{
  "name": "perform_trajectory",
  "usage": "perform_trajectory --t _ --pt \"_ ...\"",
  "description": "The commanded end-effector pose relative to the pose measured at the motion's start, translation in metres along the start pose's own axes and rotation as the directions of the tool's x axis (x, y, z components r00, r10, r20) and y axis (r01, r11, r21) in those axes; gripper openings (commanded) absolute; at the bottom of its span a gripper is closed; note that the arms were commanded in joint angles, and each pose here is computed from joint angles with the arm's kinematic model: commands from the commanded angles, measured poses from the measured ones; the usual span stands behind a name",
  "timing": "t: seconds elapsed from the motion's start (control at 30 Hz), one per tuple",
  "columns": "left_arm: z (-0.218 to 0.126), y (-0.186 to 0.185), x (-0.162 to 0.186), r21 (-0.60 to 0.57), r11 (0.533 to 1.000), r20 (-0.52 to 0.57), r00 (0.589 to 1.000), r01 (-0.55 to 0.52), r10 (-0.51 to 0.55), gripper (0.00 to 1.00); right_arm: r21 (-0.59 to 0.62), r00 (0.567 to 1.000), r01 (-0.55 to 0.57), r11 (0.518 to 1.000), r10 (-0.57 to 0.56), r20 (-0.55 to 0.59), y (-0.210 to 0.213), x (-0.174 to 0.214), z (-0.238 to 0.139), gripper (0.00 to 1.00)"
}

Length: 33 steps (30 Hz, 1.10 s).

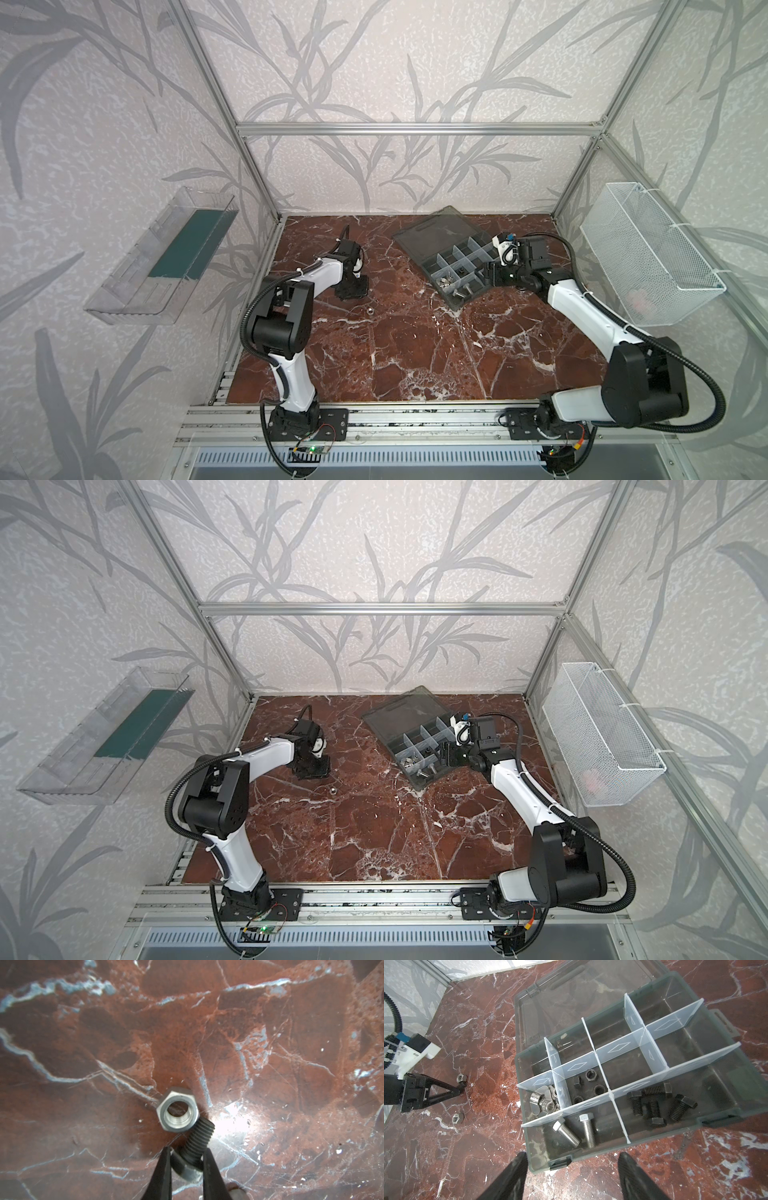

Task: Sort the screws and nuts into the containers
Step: 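Carry the bolt with the left gripper to the organizer while the right arm moves aside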

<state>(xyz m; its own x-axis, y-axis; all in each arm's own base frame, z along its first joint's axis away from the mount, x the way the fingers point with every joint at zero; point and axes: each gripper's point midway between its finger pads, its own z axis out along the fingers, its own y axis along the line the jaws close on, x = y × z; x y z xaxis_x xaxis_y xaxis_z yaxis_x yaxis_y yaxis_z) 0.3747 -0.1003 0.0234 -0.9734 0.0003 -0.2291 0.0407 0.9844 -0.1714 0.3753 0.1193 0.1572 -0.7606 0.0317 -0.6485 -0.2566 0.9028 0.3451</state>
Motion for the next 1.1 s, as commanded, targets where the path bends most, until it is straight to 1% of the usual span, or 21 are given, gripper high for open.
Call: perform_trajectory --t 0.0,0.13,0.3,0.4,0.5,0.57,0.67,0.77,0.87,0.97,1.07 --pt "0.0 -0.009 0.001 0.019 0.999 -0.014 0.999 -0.034 0.034 0.0 0.002 1.0 0.017 1.0 -0.017 0.007 0.001 -0.001 -0.001 0.7" --pt "-0.006 -0.02 0.001 0.045 0.998 0.002 0.999 -0.05 0.05 0.0 0.003 1.0 0.014 1.0 -0.014 0.01 0.001 -0.002 -0.002 0.7" --pt "-0.021 -0.039 -0.008 0.112 0.992 0.064 0.997 -0.052 0.045 0.0 0.011 1.0 0.003 1.0 -0.003 0.019 0.0 -0.004 -0.004 0.7" --pt "-0.036 -0.058 -0.017 0.168 0.984 0.112 0.993 -0.065 0.047 0.0 0.077 0.998 -0.048 0.996 0.044 0.041 -0.013 -0.008 -0.009 0.7" --pt "-0.055 -0.081 -0.029 0.218 0.972 0.173 0.984 -0.087 0.049 0.0 0.158 0.992 -0.115 0.981 0.106 0.064 -0.033 -0.008 -0.016 0.7" --pt "-0.068 -0.1 -0.038 0.256 0.96 0.208 0.976 -0.112 0.059 0.0 0.229 0.983 -0.179 0.957 0.166 0.076 -0.052 -0.005 -0.022 0.7" --pt "-0.085 -0.129 -0.05 0.287 0.944 0.25 0.964 -0.161 0.088 0.0 0.328 0.958 -0.288 0.9 0.263 0.117 -0.081 0.003 -0.033 0.7" --pt "-0.1 -0.162 -0.061 0.323 0.922 0.283 0.952 -0.212 0.119 0.0 0.332 0.917 -0.398 0.855 0.356 0.182 -0.102 0.008 -0.043 0.7" --pt "-0.107 -0.193 -0.069 0.377 0.894 0.297 0.946 -0.244 0.133 0.0 0.335 0.88 -0.472 0.815 0.419 0.223 -0.117 0.015 -0.051 0.7" --pt "-0.114 -0.228 -0.076 0.428 0.857 0.325 0.934 -0.287 0.15 0.0 0.32 0.861 -0.507 0.801 0.449 0.24 -0.125 0.018 -0.055 0.7" --pt "-0.114 -0.261 -0.077 0.462 0.825 0.331 0.926 -0.325 0.179 0.0 0.32 0.849 -0.526 0.788 0.463 0.254 -0.132 0.021 -0.058 0.7"
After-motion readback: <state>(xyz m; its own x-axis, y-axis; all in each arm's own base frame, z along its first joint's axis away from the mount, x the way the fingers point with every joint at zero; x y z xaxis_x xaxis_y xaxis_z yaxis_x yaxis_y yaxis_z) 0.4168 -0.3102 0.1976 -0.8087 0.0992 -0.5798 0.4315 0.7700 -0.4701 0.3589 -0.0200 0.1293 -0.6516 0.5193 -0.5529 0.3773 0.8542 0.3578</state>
